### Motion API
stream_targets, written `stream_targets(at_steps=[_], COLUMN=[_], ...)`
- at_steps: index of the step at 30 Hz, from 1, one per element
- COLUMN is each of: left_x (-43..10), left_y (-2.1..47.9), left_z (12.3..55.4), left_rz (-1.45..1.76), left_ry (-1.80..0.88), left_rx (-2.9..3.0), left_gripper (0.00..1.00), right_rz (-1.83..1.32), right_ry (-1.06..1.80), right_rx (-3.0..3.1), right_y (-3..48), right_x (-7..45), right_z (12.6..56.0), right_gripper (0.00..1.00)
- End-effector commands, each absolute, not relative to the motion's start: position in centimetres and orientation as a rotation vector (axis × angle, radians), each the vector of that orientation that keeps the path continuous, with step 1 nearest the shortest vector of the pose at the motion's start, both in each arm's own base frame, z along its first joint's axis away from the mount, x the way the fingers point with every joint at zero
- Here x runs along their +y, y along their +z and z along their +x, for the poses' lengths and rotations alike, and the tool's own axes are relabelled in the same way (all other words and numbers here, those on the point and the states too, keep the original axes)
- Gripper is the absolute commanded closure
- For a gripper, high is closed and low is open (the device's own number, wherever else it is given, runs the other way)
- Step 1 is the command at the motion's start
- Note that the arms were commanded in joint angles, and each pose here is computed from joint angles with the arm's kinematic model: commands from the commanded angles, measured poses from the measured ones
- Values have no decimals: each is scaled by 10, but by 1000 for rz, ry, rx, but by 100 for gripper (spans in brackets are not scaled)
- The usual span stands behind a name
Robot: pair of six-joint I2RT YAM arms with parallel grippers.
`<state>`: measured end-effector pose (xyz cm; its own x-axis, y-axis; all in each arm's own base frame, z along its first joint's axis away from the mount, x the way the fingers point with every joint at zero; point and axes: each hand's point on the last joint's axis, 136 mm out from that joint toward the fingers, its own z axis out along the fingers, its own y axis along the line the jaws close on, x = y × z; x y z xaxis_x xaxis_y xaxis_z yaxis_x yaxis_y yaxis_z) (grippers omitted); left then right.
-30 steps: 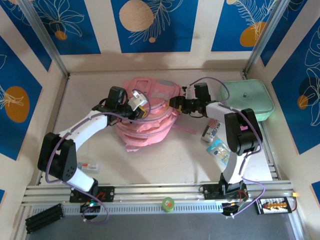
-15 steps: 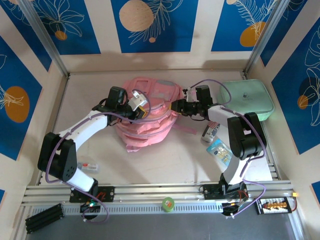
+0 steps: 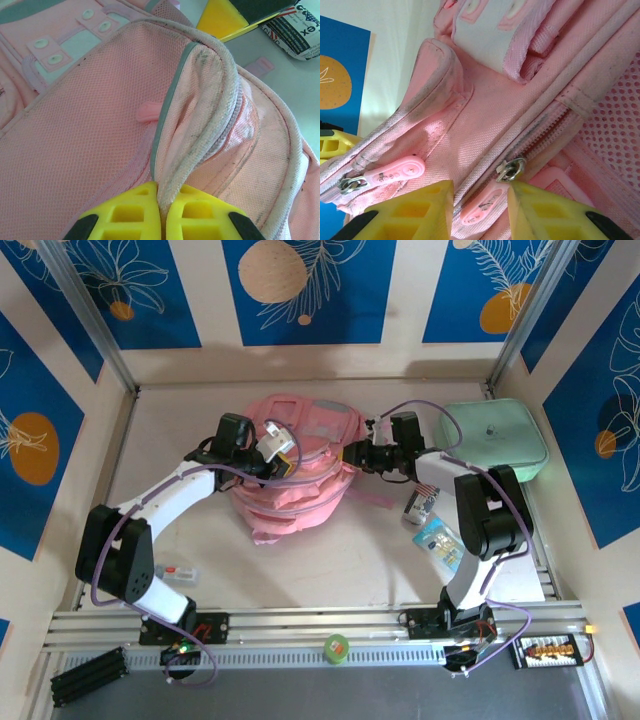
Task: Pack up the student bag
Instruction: Unzip the student bag at the center of the table.
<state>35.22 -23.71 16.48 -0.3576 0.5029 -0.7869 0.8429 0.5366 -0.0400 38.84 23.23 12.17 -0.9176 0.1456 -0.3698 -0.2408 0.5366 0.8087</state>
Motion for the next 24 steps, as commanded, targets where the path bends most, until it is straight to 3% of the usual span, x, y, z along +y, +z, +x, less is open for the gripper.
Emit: stream_targets(at_steps=[1,24], left_x=[-243,-245], left_y=[196,197], left_z=[356,354], left_rz=[1079,1090], left_ry=[-617,-634], left_rx=[1920,1916], left_gripper=[91,91], right_rz=[-70,-108], right_ry=[1323,1284], right_rx=[2414,2441], right_y=[116,105], right_x=[228,235], right_z=[377,393], right_gripper=[67,77])
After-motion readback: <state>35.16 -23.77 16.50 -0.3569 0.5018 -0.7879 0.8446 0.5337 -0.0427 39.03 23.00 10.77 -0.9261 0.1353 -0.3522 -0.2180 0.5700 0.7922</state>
